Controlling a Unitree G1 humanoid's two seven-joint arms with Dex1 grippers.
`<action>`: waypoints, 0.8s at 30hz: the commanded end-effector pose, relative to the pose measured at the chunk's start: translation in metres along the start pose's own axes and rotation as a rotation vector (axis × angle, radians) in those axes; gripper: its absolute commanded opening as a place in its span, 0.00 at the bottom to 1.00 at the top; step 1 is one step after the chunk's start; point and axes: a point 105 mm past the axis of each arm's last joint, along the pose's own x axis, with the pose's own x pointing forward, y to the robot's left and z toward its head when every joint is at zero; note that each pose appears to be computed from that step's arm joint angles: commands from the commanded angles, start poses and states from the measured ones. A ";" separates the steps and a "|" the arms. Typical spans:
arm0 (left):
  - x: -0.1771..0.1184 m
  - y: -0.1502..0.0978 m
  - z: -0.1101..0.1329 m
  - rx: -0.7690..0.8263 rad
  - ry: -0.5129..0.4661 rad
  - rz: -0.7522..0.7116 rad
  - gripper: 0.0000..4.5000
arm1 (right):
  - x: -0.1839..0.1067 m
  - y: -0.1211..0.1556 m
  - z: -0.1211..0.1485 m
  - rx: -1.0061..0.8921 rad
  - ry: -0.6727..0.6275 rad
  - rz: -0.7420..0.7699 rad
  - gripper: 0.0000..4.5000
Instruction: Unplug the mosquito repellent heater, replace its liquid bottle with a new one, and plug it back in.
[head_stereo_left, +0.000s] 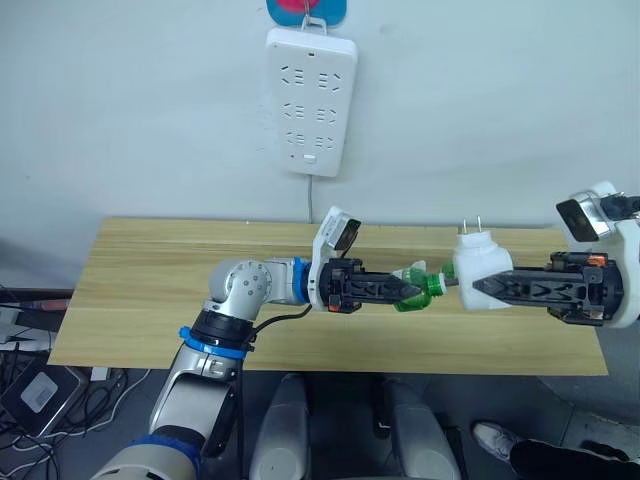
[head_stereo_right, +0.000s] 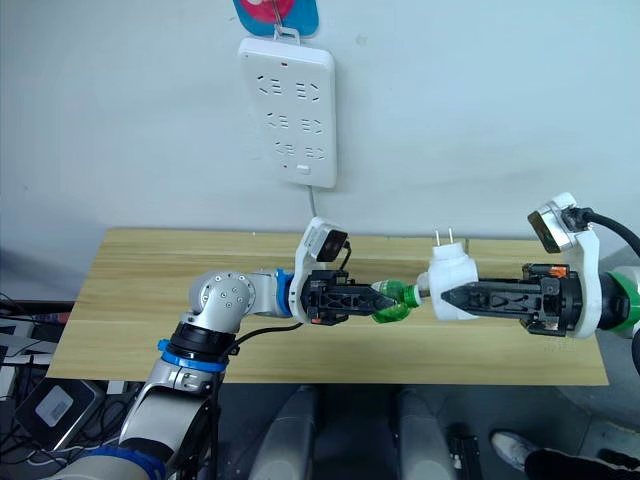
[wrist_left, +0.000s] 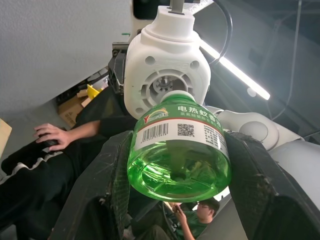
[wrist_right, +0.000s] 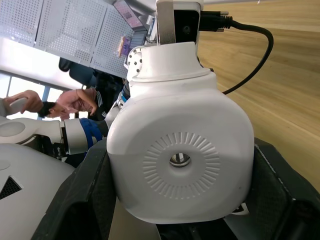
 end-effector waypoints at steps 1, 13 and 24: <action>0.011 -0.002 -0.001 0.035 0.026 -0.025 0.52 | 0.005 0.017 -0.001 -0.041 0.048 0.066 0.67; 0.010 -0.003 0.004 0.051 0.030 -0.029 0.52 | 0.005 0.016 -0.002 -0.028 0.072 0.062 0.67; 0.018 -0.005 0.004 0.058 0.038 -0.061 0.52 | 0.023 0.013 -0.003 -0.096 0.051 0.020 0.67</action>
